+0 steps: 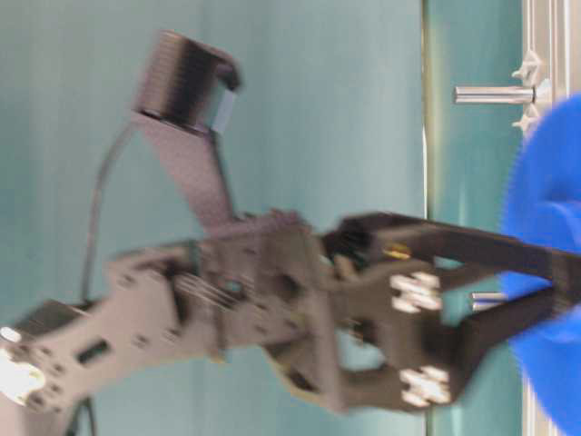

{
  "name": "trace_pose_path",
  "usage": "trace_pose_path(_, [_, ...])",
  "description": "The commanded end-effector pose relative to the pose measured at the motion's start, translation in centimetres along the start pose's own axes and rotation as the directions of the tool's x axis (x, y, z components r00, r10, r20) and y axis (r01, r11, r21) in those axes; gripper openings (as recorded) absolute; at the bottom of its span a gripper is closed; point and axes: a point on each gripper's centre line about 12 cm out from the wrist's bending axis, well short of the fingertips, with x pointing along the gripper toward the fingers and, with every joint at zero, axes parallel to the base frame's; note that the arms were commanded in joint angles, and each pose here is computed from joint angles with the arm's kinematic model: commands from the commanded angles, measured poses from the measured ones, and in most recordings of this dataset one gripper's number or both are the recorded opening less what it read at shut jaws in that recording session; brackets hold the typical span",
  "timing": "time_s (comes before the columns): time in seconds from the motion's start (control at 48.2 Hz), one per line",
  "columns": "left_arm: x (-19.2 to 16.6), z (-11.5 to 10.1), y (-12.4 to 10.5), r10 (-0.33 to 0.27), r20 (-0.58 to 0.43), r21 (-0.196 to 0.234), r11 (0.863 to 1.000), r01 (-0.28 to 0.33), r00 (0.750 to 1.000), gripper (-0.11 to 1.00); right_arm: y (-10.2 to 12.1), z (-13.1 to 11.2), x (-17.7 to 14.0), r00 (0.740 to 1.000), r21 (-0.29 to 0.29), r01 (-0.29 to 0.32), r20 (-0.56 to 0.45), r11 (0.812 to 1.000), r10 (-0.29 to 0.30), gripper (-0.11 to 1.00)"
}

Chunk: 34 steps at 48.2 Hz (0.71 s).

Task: Insert the large gear onto the shaft.
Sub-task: 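Lift the gear and carry it over the right metal shaft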

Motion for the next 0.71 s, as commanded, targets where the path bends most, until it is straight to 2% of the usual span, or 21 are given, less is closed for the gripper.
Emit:
trace_pose_path(0.0, [-4.2,1.6,1.3,0.011,0.084,-0.004,1.000,-0.011,0.996,0.76,0.0,0.4,0.0,1.000,0.009,0.002,0.013,1.000,-0.002,0.09])
trace_pose_path(0.311, [-6.5,3.1,3.8,0.036,0.130,0.034,0.999,-0.041,0.991,0.76,0.0,0.3,-0.2,1.000,0.009,0.001,0.019,1.000,-0.001,0.09])
trace_pose_path(0.685, [-7.6,4.7,6.0,0.055,0.135,0.046,0.997,-0.062,0.989,0.76,0.0,0.2,-0.4,1.000,0.009,-0.001,0.028,1.000,0.000,0.09])
